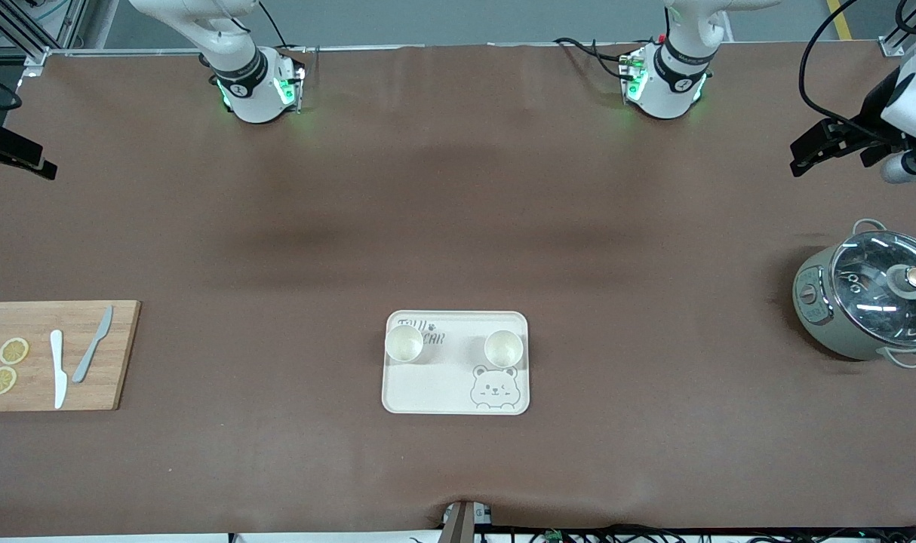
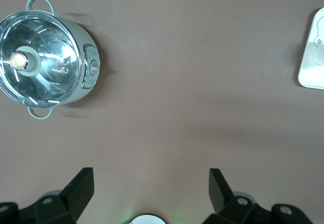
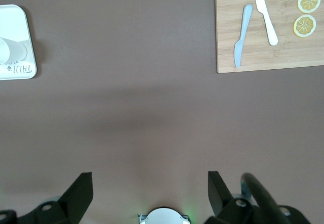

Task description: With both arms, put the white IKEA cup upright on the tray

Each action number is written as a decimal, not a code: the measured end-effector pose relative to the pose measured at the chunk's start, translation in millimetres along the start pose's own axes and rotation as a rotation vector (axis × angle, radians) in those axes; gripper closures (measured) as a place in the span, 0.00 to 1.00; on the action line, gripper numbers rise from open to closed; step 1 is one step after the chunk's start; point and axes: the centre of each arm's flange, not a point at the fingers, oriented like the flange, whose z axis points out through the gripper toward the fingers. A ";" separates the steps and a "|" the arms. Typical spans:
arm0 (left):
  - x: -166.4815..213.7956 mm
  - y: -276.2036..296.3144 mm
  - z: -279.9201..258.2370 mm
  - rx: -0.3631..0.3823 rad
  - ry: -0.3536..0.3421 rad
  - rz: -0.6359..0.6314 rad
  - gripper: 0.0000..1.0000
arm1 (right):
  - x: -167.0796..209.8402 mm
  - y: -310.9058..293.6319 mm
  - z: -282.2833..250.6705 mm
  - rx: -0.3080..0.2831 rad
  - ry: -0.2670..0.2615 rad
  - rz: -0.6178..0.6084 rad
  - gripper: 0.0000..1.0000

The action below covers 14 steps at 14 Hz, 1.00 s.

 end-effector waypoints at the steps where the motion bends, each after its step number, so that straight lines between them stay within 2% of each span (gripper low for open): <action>1: 0.6 0.1 0.6 0.000 0.000 0.000 0.00 | 0.0 -0.3 0.0 0.000 0.000 -0.001 0.00; 6: 1.5 0.3 1.4 0.000 0.000 0.000 0.00 | 0.1 4.2 -0.9 -0.049 0.003 0.004 0.00; 14: 1.6 0.3 1.4 -0.001 0.001 0.000 0.00 | -0.3 2.0 -1.4 -0.054 0.004 0.000 0.00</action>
